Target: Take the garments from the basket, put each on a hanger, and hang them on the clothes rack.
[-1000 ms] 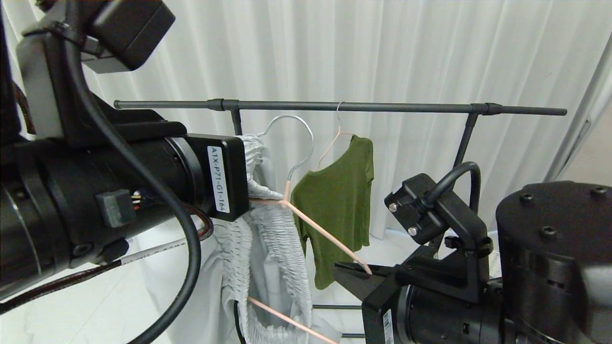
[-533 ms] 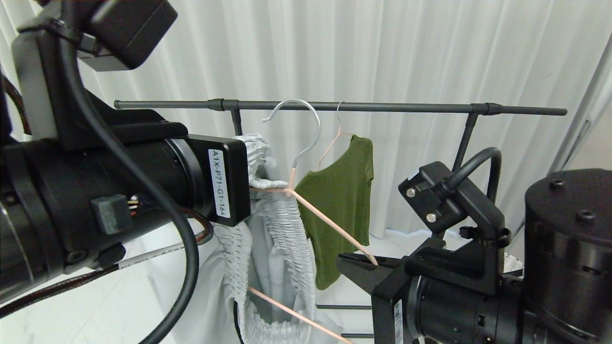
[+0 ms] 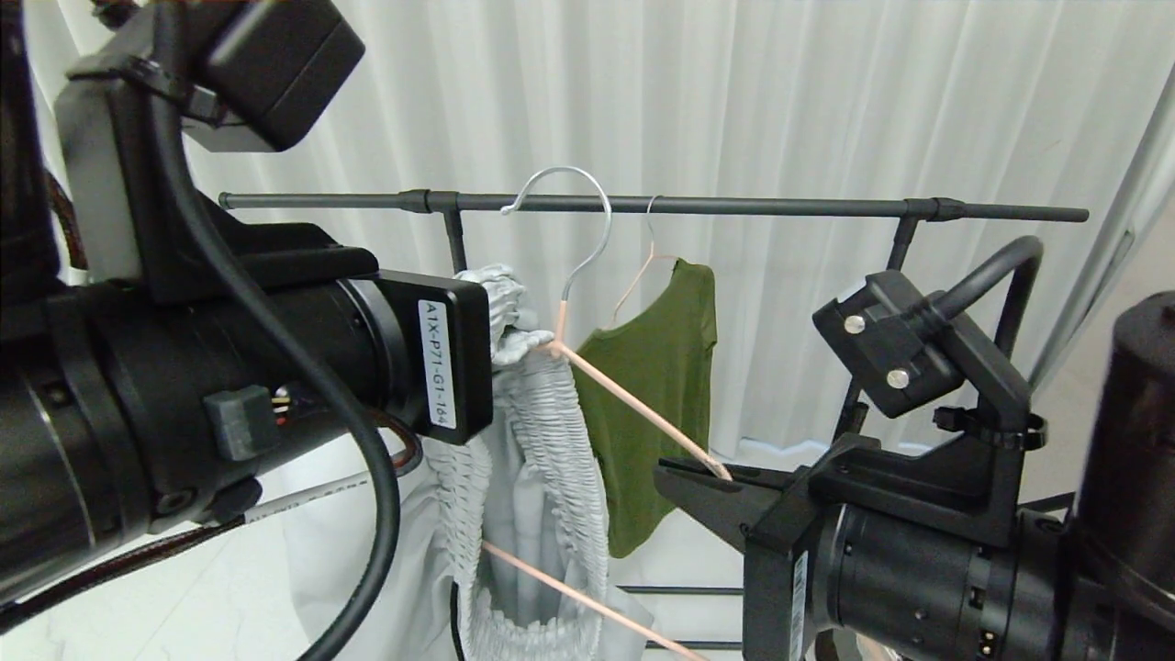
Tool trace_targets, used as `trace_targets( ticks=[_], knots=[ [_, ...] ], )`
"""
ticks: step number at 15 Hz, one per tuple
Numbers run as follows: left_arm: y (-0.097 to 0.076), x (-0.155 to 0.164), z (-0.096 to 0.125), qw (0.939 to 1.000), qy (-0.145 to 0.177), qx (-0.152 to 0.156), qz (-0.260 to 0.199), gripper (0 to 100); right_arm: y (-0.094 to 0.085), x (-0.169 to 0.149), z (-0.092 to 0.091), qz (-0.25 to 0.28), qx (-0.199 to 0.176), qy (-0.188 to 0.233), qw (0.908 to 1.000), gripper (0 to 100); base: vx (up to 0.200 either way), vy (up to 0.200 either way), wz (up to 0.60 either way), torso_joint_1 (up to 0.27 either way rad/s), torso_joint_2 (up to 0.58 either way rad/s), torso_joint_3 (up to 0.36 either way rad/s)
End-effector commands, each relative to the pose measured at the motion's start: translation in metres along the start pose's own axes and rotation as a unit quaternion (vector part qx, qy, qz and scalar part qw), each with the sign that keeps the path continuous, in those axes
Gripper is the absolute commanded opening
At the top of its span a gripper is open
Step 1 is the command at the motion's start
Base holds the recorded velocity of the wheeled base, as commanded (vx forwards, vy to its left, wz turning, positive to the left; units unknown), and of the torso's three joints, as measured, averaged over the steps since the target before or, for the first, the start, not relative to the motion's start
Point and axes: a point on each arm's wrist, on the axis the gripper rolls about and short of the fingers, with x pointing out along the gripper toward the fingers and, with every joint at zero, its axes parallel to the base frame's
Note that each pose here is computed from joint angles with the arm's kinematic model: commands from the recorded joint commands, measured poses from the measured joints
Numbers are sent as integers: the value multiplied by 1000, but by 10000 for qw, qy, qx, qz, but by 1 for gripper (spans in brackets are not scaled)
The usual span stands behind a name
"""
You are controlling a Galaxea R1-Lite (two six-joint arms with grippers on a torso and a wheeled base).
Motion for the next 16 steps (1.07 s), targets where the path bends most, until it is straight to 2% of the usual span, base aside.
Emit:
trace_targets(
  ticks=[1, 4, 8, 16],
  knots=[
    [-2, 2, -2, 10000, 39, 26, -9, 0, -1, -5, 2, 46, 9, -98, 9999, 0, 0, 0, 0, 0, 0, 0],
    [-2, 0, -3, 10000, 50, 40, -22, 0, -5, -11, 2, 91, -23, -244, 9997, 0, 0, 0, 0, 0, 0, 0],
    [-2, 0, -6, 9995, 74, 292, -34, 0, -10, -16, 8, 33, 22, -371, 9993, 0, 0, 0, 0, 0, 0, 0],
    [-11, -1, -13, 9985, 180, 491, -189, 0, -8, -16, 14, 128, 80, -613, 9980, 0, 0, 0, 0, 0, 0, 0]
  ],
)
